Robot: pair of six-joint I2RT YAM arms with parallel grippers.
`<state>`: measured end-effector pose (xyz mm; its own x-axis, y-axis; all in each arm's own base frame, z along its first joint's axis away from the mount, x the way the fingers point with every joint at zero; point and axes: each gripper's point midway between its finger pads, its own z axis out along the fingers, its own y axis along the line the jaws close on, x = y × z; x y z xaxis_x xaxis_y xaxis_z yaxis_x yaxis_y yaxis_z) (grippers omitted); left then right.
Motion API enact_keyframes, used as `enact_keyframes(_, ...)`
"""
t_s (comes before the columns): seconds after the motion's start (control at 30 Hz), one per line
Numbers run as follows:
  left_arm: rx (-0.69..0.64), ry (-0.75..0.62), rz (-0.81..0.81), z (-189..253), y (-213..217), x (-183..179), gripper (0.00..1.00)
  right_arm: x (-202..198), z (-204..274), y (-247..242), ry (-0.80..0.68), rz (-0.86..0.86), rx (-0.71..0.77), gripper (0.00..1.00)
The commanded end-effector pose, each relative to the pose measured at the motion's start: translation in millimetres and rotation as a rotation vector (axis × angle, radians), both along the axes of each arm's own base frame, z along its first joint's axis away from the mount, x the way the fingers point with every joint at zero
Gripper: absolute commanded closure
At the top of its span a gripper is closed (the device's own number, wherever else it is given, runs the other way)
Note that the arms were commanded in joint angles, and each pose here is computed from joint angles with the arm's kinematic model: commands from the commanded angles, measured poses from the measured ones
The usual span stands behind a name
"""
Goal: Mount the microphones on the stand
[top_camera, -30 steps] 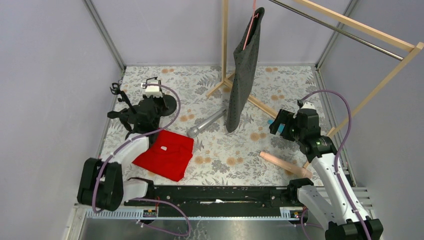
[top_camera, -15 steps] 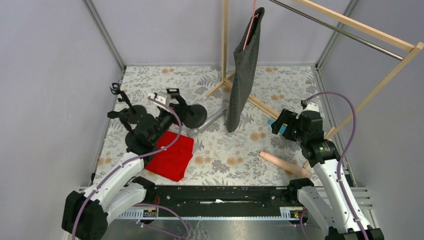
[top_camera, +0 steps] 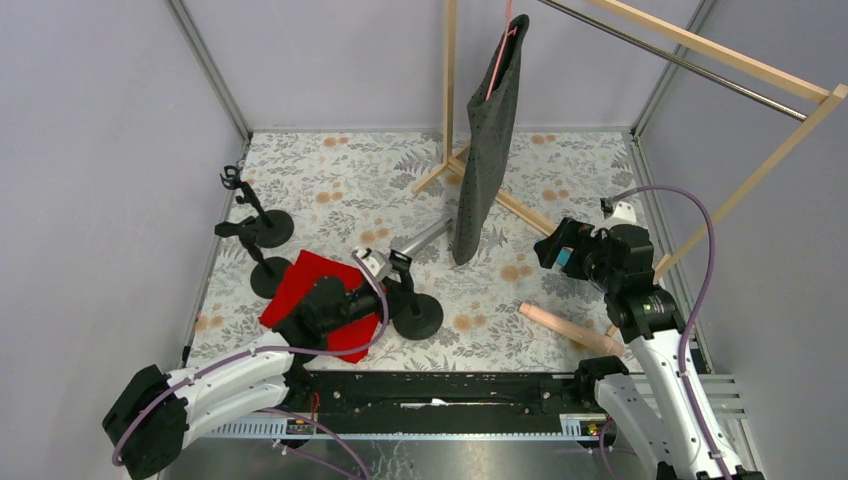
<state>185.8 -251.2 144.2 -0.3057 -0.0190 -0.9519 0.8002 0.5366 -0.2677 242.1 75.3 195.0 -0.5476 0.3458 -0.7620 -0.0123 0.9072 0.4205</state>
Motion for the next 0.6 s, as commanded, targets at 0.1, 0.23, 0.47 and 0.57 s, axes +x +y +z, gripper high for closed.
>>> enact_keyframes(0.1,-0.088,-0.236,-0.007,41.7,-18.7,-0.1,1.00,0.3,29.0,49.5,-0.163,0.277,0.131,0.03)
enact_keyframes(0.23,-0.112,-0.245,0.025,37.6,-14.9,-0.6,1.00,5.6,35.5,61.2,-0.188,0.307,0.193,0.06)
enact_keyframes(0.47,-0.050,-0.248,0.068,18.7,-10.3,5.0,1.00,15.5,4.8,62.7,-0.066,0.239,0.102,0.08)
enact_keyframes(0.57,-0.026,-0.250,0.094,13.3,-8.5,8.3,1.00,19.7,-15.4,48.6,0.033,0.140,0.040,0.08)
